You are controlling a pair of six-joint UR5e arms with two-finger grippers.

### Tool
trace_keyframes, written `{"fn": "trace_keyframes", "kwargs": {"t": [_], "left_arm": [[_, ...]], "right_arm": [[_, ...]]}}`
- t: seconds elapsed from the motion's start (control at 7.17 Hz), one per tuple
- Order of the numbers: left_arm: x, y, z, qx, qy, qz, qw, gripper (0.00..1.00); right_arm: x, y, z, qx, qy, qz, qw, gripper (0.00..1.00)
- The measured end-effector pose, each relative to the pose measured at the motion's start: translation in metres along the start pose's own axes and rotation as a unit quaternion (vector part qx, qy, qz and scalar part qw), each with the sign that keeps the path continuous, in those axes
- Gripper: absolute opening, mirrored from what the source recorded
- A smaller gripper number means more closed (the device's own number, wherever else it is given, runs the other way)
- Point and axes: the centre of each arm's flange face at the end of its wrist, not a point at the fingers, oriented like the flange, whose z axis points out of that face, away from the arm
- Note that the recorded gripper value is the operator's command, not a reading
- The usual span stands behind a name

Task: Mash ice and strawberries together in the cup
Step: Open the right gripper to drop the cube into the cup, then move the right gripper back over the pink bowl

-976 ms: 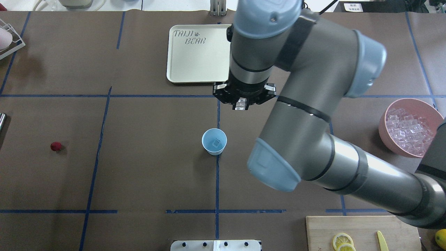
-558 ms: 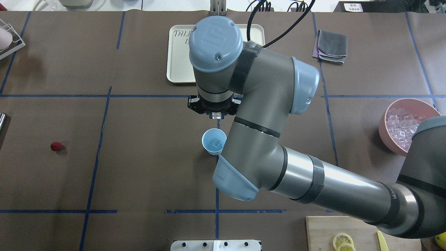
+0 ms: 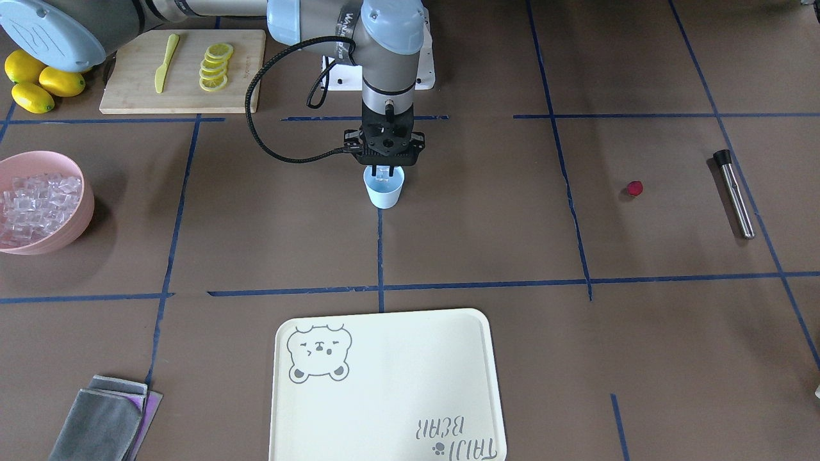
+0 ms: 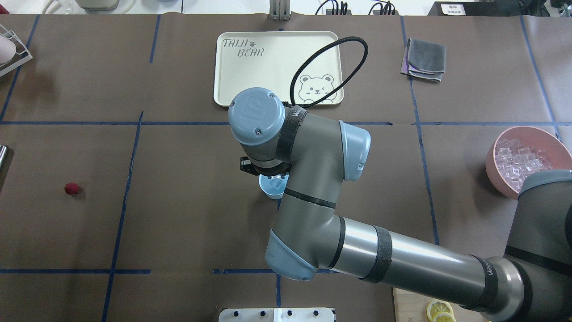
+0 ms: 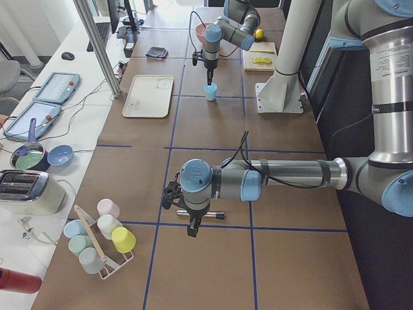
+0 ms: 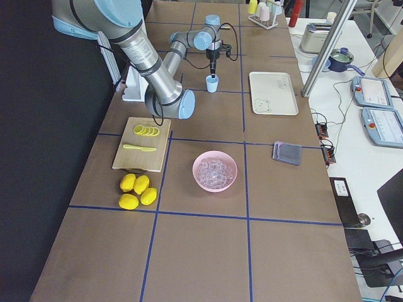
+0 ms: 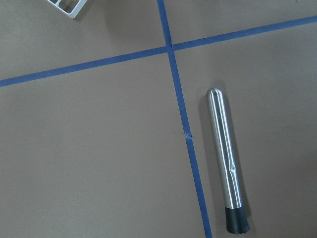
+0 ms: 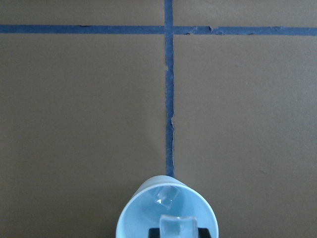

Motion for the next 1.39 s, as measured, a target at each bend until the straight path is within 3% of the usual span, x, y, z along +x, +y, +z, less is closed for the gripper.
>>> {"fn": "trace_keyframes", "kwargs": {"t": [0.42,0.7,0.98,1.25,1.39], "left_arm": [[-0.001,0.0,0.001,0.0,0.001,-0.001,1.0,1.0],[-0.001,0.0,0.001,0.0,0.0,0.0,1.0,1.0],[-0.001,0.0,0.001,0.0,0.001,-0.001,1.0,1.0],[-0.001,-0.001,0.001,0.0,0.001,0.0,1.0,1.0],[0.0,-0.002,0.0,0.001,0.001,0.001,1.0,1.0]], "right_arm": [[0.001,0.004,0.002,-0.002,0.0,-0.002,1.0,1.0],[0.021,-0.012,-0.006,0.008,-0.003,-0.001,1.0,1.0],[0.123,-0.064,-0.004,0.029,0.011,-0.046,0.9984,1.0],[0.274,-0.114,-0.014,0.021,-0.004,-0.094,0.9954,1.0],[0.363,-0.121,-0.008,0.02,-0.018,-0.115,0.993,1.0]]}}
